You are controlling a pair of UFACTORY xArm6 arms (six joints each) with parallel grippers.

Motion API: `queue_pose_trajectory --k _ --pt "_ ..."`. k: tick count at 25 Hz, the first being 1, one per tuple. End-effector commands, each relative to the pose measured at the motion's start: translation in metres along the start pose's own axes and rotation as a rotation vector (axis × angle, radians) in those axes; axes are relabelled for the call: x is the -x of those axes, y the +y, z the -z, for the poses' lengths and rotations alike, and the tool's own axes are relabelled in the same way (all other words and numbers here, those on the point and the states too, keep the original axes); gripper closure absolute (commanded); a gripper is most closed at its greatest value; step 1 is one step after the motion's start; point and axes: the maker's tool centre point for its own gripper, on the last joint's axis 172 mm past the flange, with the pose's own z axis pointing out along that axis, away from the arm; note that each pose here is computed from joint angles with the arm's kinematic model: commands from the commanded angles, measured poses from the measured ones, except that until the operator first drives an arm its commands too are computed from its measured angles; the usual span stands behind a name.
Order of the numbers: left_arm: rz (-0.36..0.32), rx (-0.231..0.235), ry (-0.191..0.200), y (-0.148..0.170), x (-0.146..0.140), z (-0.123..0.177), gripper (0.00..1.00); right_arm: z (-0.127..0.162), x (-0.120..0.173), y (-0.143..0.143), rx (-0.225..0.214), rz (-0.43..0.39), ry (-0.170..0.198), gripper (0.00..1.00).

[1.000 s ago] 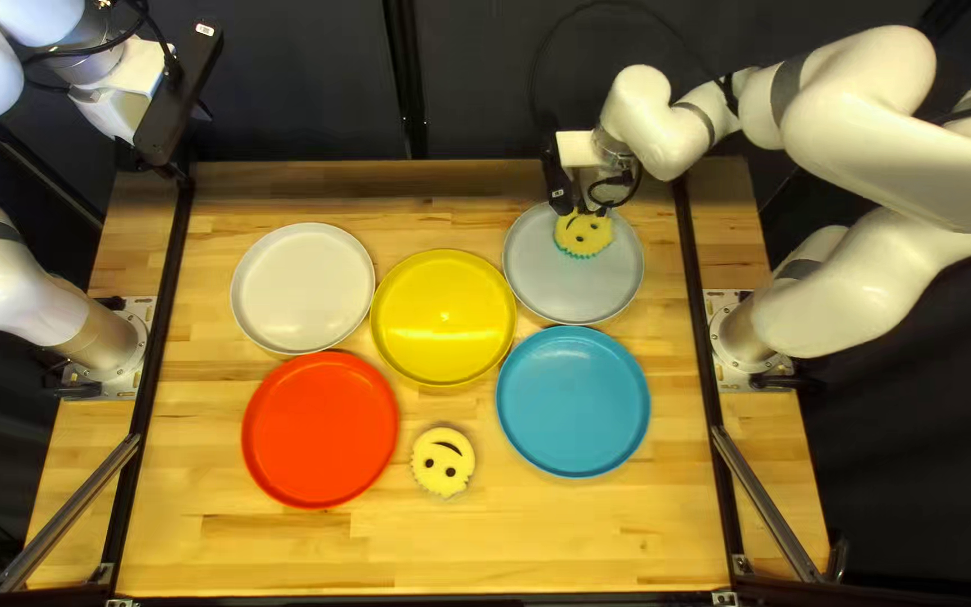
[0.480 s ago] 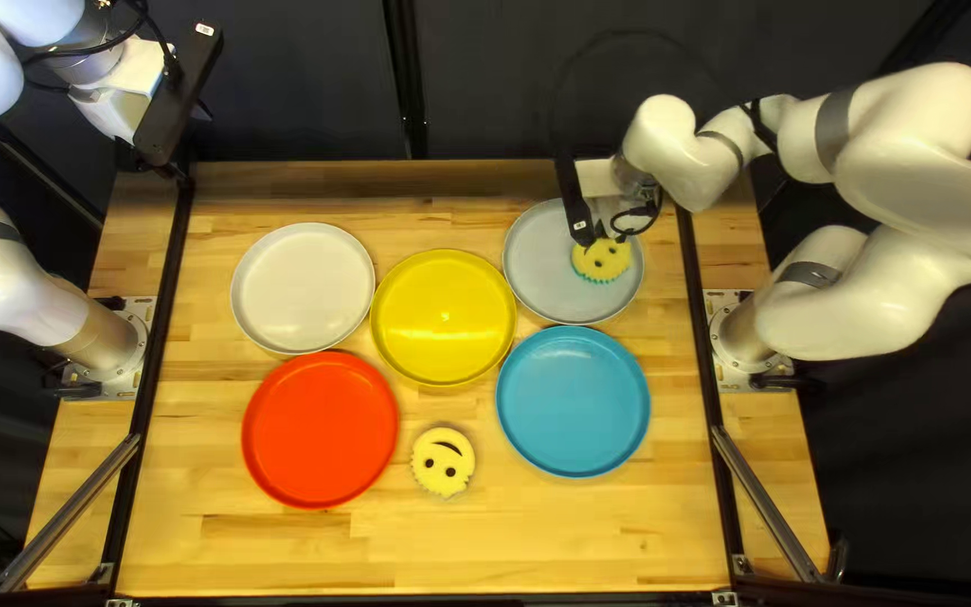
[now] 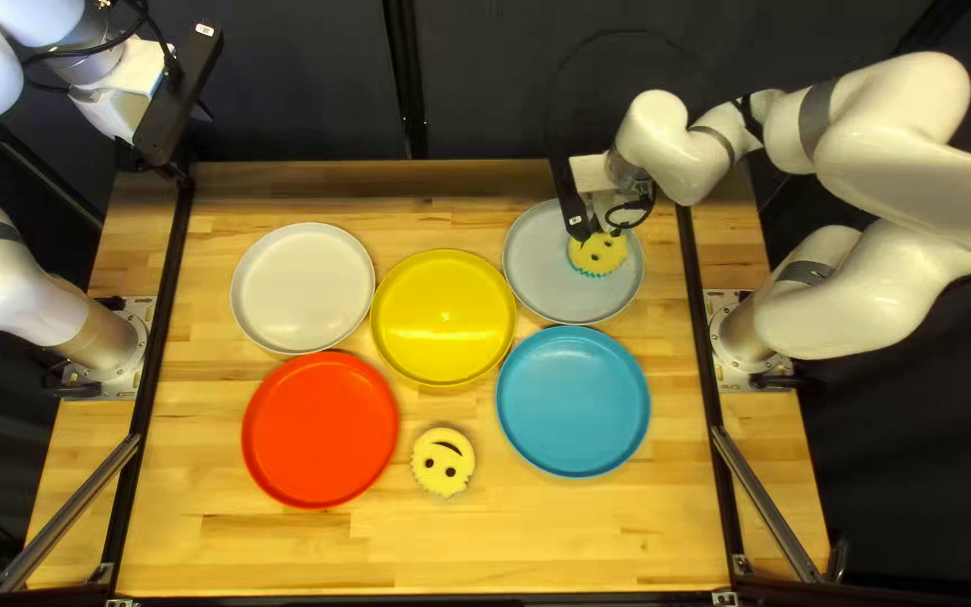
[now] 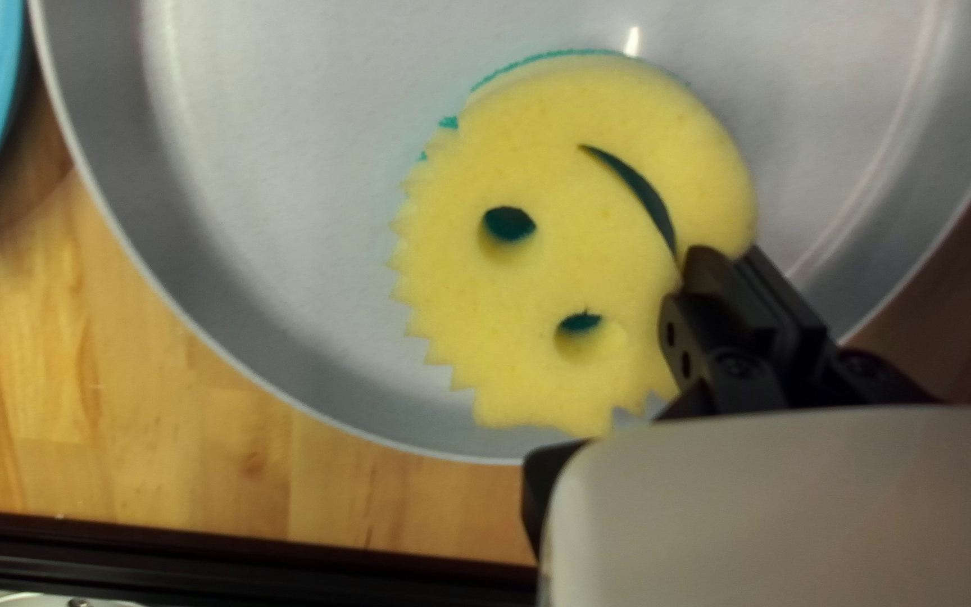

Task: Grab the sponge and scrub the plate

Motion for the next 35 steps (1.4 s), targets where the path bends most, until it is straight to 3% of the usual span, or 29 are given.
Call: queue_pose_trajectory --k 1,20,22,35 --pt "0.000 0.000 0.000 0.000 0.000 0.000 0.00 0.005 0.001 0.000 0.004 -0.003 0.004 1.00" --pt "0.000 0.000 0.000 0.000 0.000 0.000 0.00 -0.002 0.025 -0.073 0.013 0.059 -0.003 1.00" --pt "0.000 0.000 0.000 0.000 0.000 0.000 0.00 -0.002 0.025 -0.071 0.015 0.062 -0.001 1.00" --pt "0.000 0.000 0.000 0.000 0.000 0.000 0.00 -0.007 -0.014 0.010 -0.013 0.027 0.017 1.00"
